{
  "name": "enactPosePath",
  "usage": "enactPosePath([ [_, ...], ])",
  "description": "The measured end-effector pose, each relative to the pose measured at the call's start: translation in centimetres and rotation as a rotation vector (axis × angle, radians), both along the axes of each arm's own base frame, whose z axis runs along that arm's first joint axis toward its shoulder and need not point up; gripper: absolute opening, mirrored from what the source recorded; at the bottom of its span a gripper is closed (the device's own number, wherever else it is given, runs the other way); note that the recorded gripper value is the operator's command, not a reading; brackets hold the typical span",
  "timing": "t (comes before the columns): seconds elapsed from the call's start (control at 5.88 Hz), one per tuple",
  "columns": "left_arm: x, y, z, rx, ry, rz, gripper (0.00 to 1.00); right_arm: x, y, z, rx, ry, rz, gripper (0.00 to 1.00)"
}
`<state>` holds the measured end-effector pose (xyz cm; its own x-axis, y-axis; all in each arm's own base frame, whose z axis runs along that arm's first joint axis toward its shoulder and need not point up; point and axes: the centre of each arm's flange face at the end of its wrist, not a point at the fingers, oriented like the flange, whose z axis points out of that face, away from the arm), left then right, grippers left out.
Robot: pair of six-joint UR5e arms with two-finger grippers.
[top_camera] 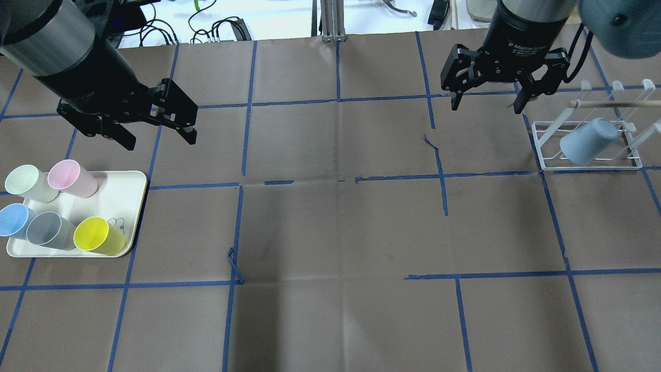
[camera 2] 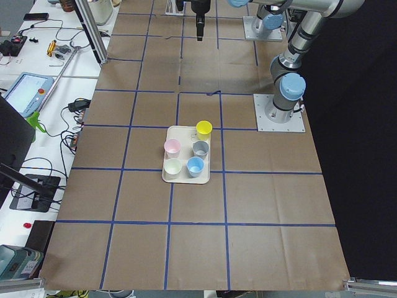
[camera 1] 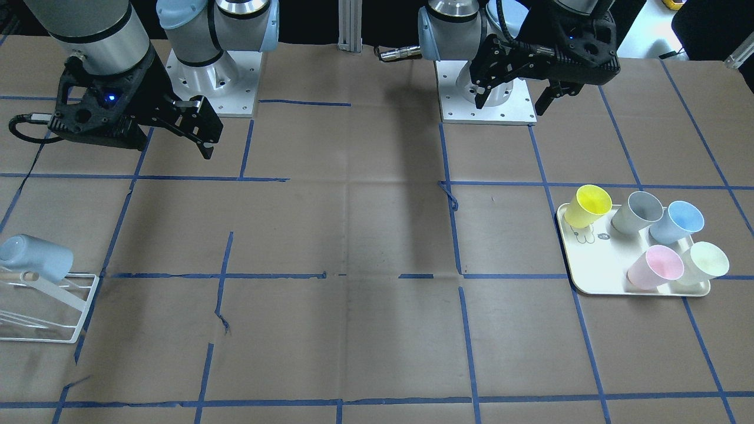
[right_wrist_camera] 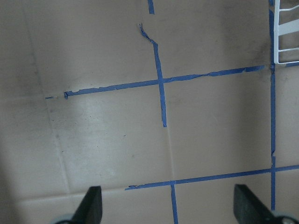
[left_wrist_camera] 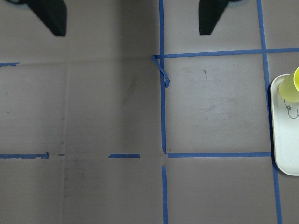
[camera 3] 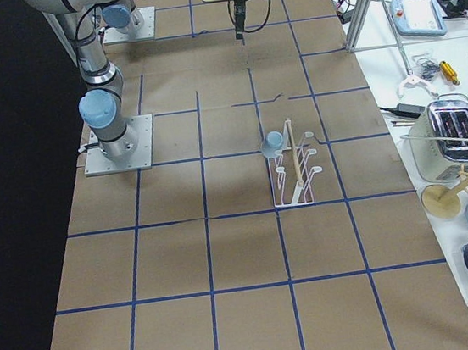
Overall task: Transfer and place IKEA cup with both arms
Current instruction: 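Move the right gripper over the light blue cup on the wire rack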
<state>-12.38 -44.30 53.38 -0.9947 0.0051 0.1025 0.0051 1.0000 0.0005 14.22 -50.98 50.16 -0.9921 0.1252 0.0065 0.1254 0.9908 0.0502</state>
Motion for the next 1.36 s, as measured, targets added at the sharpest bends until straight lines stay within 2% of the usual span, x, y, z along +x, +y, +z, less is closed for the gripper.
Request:
enactPosePath([
  [0.85,0.0,0.0,0.0,0.000,-0.001,-0.002,0.98,-0.6,-0.2,-0.8,0.019,-0.004,0.027,1.00],
  [1.02,0.0,0.1,0.0,0.000,0.000,-0.002,0.98,-3.0,-0.7,-0.9,0.023,0.001,0.039,1.00],
  [1.36,-0.1,0.1,0.0,0.000,0.000,-0.001,0.98,-13.5,-2.1,-1.3,0.029,-0.016,0.065,1.00],
])
